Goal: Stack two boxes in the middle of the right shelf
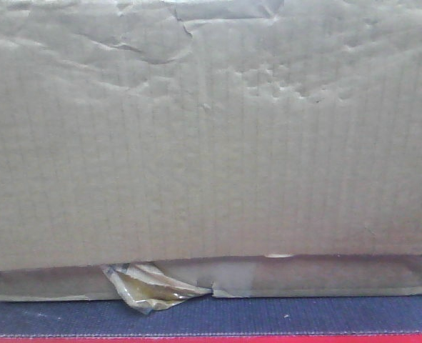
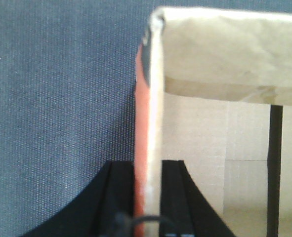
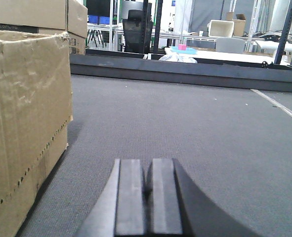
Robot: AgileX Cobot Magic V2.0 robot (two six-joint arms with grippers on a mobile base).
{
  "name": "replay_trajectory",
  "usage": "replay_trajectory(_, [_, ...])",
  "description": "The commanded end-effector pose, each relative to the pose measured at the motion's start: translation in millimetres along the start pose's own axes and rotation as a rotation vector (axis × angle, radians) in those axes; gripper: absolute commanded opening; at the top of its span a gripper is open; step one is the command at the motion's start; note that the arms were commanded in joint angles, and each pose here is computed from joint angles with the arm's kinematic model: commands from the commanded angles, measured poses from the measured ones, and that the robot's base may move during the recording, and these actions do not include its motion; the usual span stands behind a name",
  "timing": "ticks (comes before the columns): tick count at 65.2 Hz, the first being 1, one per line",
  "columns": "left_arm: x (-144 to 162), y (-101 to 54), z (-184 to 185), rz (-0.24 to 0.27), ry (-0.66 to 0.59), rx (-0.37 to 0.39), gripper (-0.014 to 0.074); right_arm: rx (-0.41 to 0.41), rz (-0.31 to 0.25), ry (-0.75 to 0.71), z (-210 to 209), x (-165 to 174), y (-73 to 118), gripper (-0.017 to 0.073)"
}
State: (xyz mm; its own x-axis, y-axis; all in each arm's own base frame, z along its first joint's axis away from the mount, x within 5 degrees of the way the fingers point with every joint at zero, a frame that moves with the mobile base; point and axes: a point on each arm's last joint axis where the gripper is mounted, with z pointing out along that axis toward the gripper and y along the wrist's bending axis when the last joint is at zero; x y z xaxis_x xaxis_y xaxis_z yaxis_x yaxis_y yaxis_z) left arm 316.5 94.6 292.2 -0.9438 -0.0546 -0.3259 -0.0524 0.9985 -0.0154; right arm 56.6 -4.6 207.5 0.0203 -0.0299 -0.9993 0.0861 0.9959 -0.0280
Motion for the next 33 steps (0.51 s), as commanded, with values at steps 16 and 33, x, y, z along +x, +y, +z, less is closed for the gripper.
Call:
replay_trajectory(16, [-26.6,1.8,-95.8,-0.146,-0.296,-0.109,-0.0111,0.008,-0.005,-0.021,-0.3,-1.8,-0.6,-0.0163])
replay_trajectory(33, [-30.4,-14.2,-213.8,-0.231,-0.648,-0.075,-0.0111,0.008,-0.005,-0.021,-0.3,-1.8,-0.6,-0.0163])
